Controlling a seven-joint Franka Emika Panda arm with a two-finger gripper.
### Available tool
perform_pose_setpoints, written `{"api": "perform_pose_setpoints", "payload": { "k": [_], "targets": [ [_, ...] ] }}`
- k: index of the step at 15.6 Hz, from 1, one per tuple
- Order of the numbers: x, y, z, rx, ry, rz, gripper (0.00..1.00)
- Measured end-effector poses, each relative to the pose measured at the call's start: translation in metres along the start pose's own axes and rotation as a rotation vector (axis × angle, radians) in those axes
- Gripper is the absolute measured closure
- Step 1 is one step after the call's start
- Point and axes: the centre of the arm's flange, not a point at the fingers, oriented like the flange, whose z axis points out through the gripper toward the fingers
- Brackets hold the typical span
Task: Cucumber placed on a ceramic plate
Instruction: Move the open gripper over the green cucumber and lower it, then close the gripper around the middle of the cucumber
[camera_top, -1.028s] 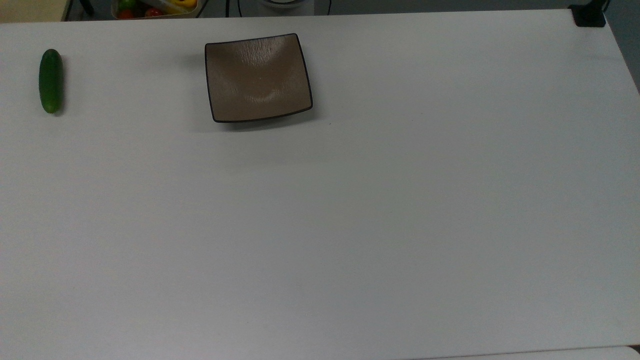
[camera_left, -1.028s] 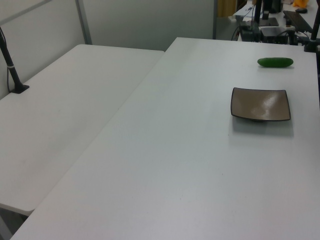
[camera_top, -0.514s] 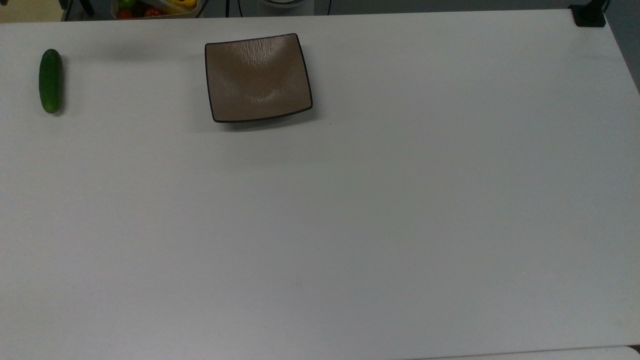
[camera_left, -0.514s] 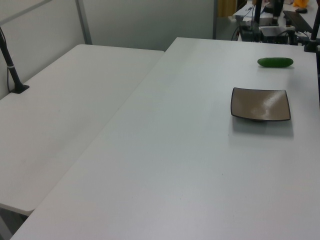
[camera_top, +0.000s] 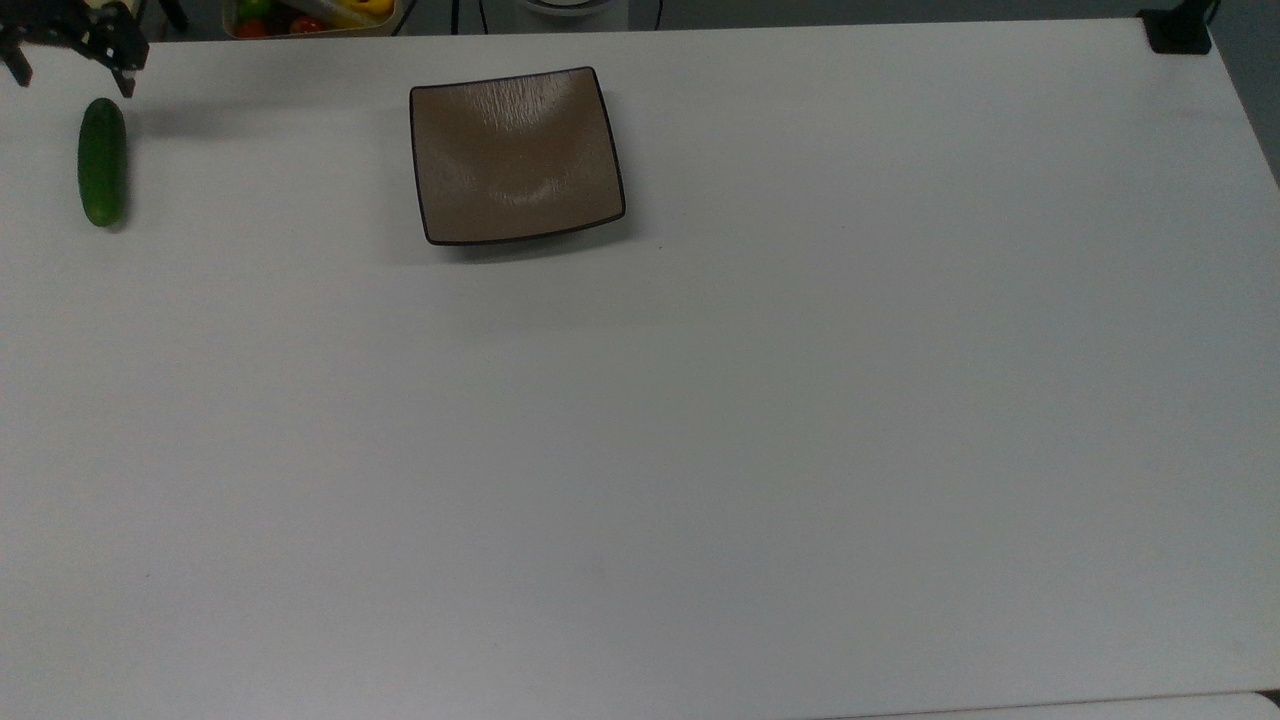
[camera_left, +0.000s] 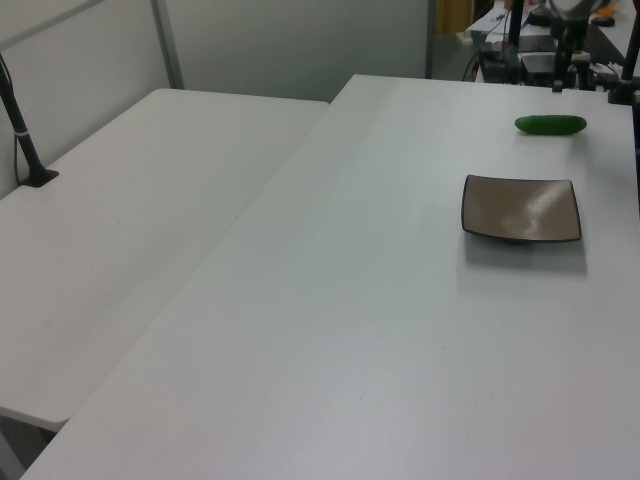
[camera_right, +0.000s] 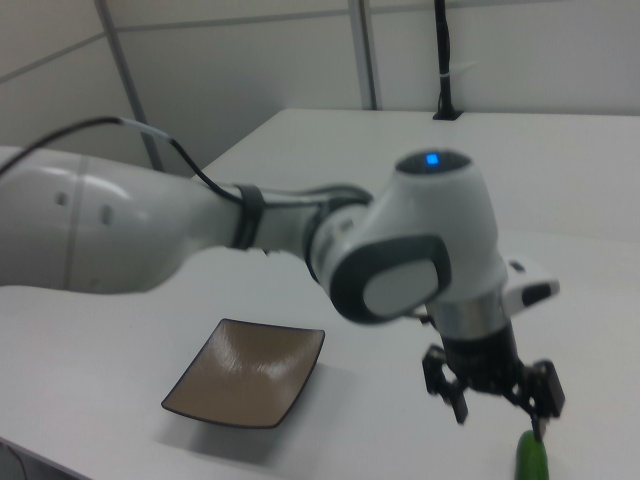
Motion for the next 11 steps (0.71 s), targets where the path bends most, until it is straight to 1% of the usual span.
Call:
{"api": "perform_pose_setpoints", "payload": {
  "k": [4,11],
  "targets": [
    [0.001,0.003,0.05,-0.013,-0.023,0.001,0.0],
    [0.002,0.012,0.088,-0.055,-0.014,0.005,0.0]
  ]
}}
